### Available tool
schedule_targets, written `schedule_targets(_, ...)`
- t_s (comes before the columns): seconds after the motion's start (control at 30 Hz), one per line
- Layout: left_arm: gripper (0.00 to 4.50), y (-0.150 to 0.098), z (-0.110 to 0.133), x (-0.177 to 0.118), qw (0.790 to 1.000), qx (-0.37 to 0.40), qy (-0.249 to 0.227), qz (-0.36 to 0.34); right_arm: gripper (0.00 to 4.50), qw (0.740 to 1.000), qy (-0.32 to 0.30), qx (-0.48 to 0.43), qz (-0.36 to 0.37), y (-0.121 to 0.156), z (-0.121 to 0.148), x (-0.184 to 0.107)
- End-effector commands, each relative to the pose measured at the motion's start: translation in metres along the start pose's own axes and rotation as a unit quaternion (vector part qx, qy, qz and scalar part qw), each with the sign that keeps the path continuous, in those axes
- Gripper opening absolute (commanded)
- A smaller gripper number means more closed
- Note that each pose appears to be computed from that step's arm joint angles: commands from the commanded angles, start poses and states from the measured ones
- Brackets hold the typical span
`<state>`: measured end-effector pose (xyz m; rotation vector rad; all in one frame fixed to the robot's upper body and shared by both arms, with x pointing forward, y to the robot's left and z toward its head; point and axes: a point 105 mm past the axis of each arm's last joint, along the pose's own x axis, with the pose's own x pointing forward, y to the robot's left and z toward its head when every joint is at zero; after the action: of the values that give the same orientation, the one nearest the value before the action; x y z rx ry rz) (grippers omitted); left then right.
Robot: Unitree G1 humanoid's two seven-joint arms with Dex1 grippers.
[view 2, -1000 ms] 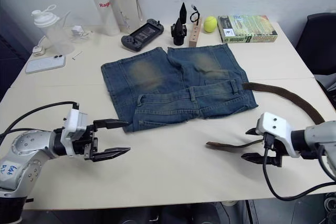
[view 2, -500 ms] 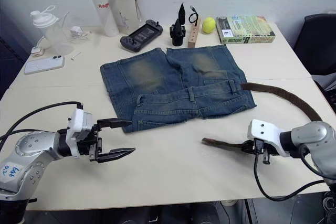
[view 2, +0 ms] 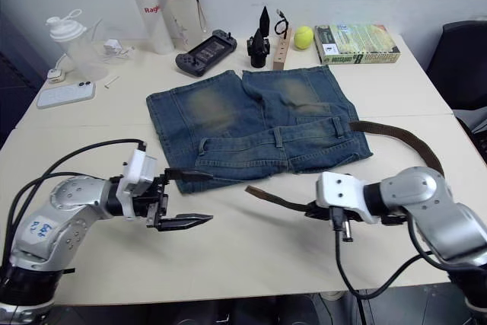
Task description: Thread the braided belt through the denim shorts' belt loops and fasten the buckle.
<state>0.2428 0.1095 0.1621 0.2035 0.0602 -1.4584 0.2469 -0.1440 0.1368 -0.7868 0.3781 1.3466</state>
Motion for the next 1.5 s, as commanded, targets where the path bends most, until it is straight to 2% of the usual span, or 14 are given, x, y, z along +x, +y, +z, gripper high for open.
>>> schedule_targets(0.03,4.50,-0.003,-0.002,0.008,0.999,0.004,0.002,-0.034,0.09,0.999,-0.011,-0.031,0.017,0.007,0.017,0.008)
schedule_targets(0.6,4.50,0.003,-0.013,0.019,0.998,-0.013,0.014,-0.060,0.09,0.998,-0.023,-0.052,0.033,0.012,0.039,0.015)
schedule_targets(0.7,3.77,0.004,-0.015,0.020,0.998,-0.017,0.016,-0.057,0.00,0.998,-0.030,-0.053,0.036,0.013,0.043,0.017)
schedule_targets(0.73,3.40,0.005,-0.015,0.020,0.998,-0.017,0.017,-0.057,0.00,0.997,-0.030,-0.053,0.036,0.013,0.043,0.017)
schedule_targets(0.97,0.21,0.005,-0.016,0.019,0.998,-0.022,0.019,-0.056,0.00,0.998,-0.035,-0.049,0.030,0.010,0.045,0.016)
schedule_targets(1.0,0.03,0.006,-0.016,0.019,0.998,-0.020,0.019,-0.055,0.00,0.998,-0.035,-0.048,0.029,0.010,0.046,0.015)
schedule_targets(1.23,0.03,0.005,-0.014,0.021,0.998,-0.016,0.014,-0.058,0.00,0.997,-0.050,-0.046,0.023,0.009,0.051,0.016)
schedule_targets(1.3,0.00,0.004,-0.015,0.021,0.998,-0.022,0.010,-0.060,0.88,0.997,-0.064,-0.033,0.014,0.007,0.054,0.016)
schedule_targets(1.33,0.00,0.003,-0.015,0.021,0.998,-0.025,0.008,-0.060,1.15,0.997,-0.075,-0.015,0.002,0.005,0.055,0.015)
schedule_targets(1.4,0.00,0.002,-0.016,0.021,0.997,-0.039,0.003,-0.059,2.10,0.994,-0.100,0.027,-0.033,-0.005,0.056,0.009)
schedule_targets(1.5,0.00,0.004,-0.015,0.022,0.993,-0.105,-0.031,-0.036,3.48,0.966,-0.170,0.153,-0.123,-0.030,0.050,-0.020)
